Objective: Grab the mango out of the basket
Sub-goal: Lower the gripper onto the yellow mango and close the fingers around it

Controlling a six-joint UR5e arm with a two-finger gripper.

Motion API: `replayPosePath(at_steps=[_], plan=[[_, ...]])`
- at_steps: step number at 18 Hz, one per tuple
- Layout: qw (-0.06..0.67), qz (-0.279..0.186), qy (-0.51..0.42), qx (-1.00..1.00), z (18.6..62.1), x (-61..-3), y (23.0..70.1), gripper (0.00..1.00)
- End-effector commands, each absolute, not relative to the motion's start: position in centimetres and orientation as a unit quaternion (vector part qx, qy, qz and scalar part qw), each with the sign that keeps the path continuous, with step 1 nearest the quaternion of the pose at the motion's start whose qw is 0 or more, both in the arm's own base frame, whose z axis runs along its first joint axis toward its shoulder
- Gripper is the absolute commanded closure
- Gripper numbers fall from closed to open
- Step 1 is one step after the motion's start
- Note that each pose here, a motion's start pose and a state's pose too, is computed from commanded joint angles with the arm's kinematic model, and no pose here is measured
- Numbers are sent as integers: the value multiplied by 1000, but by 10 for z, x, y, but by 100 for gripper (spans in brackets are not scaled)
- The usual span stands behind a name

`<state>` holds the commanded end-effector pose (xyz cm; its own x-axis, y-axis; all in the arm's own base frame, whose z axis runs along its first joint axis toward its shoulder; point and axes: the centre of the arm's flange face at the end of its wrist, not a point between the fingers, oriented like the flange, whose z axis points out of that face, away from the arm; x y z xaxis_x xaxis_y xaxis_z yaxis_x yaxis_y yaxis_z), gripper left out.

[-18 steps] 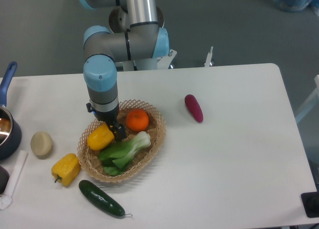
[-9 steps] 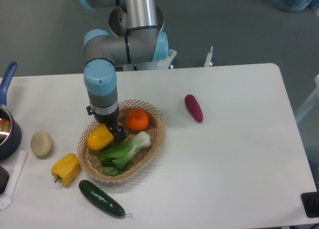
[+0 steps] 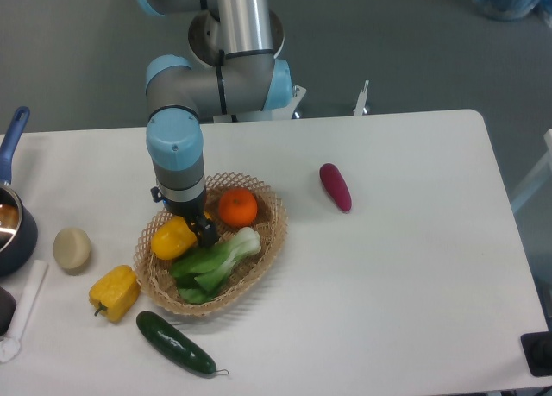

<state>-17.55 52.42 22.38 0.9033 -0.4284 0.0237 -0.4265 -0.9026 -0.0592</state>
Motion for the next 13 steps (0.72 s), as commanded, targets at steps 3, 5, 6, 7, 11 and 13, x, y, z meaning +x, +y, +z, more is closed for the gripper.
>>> replayPosePath(at_steps=[3,5,6,7,11,13], plan=[[27,-16,220,-975,225,-175,525,0],[25,-18,220,-975,223,-175,525,0],[24,-19,220,-975,221,-176,526,0],[24,-19,220,-975,221,-176,526,0],[23,-19,209,-978,219,-178,529,0],[23,-19,210,-977,219,-175,531,0]])
